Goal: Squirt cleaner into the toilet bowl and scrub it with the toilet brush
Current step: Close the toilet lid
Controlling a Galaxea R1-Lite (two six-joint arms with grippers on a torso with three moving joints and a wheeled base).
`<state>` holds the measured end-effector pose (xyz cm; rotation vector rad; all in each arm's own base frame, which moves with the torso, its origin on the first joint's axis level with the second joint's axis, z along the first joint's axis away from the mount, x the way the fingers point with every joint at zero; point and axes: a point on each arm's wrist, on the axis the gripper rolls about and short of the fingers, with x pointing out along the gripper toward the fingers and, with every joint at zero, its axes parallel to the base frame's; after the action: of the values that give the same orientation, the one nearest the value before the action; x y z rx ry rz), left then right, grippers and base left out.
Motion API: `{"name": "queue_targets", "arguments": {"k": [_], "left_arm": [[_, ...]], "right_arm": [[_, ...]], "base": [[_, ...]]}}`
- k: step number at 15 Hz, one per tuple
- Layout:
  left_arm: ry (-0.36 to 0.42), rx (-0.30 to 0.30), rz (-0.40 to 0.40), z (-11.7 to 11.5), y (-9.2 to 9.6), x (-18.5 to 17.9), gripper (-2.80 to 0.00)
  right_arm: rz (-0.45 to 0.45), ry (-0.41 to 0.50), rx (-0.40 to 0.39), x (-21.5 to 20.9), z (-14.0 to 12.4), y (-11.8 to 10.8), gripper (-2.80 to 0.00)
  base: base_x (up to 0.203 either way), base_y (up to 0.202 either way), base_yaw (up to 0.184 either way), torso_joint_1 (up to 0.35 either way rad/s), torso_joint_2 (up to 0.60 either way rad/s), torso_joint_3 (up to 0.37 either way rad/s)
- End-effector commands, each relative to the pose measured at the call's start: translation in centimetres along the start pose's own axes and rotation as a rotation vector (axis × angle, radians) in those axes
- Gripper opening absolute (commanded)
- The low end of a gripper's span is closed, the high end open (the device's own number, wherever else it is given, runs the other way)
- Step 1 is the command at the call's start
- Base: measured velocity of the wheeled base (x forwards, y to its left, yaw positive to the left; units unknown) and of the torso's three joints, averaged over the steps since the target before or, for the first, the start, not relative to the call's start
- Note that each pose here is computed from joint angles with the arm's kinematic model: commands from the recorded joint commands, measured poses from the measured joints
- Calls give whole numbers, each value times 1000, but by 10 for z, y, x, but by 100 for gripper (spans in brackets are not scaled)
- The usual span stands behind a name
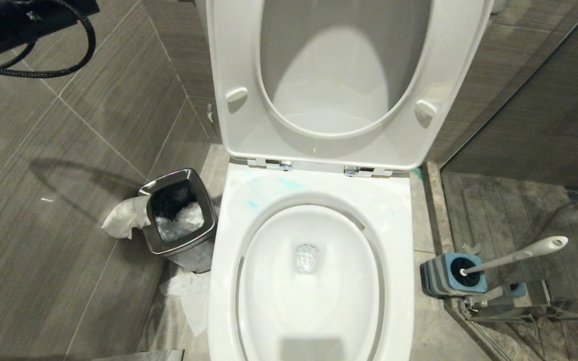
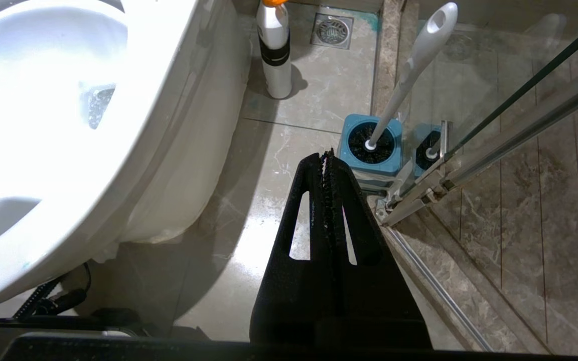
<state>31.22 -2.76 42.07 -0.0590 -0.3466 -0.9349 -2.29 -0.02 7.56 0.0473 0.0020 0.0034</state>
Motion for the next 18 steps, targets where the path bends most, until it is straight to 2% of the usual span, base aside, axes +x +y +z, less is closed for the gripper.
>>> {"name": "queue_targets", "arguments": {"k": [1, 3, 5, 7, 9, 11, 16, 18], "left_arm": [[-24, -51, -36, -5, 13, 4, -280], [-53, -51, -53, -10, 19, 10, -280], [-88, -19, -87, -16, 17, 19, -280], [-112, -18, -102, -22, 13, 29, -280], [-127, -18, -89, -28, 9, 37, -280], [-145, 12, -64, -32, 4, 45, -280], [-144, 1, -44, -39, 2, 50, -280], [-144, 16, -30, -44, 3, 54, -280]], "right_arm": [[0, 3, 0, 0, 0, 0, -280], [0, 1, 0, 0, 0, 0, -280], [1, 1, 0, 0, 0, 0, -280], [0, 1, 0, 0, 0, 0, -280], [0, 0, 0, 0, 0, 0, -280], [0, 1, 0, 0, 0, 0, -280], [0, 1, 0, 0, 0, 0, -280], [0, 1, 0, 0, 0, 0, -280]], "base": [[0, 0, 0, 0, 0, 0], [0, 0, 0, 0, 0, 0], [0, 0, 0, 0, 0, 0], [0, 0, 0, 0, 0, 0], [0, 0, 0, 0, 0, 0], [0, 0, 0, 0, 0, 0], [0, 0, 0, 0, 0, 0], [0, 0, 0, 0, 0, 0]]}}
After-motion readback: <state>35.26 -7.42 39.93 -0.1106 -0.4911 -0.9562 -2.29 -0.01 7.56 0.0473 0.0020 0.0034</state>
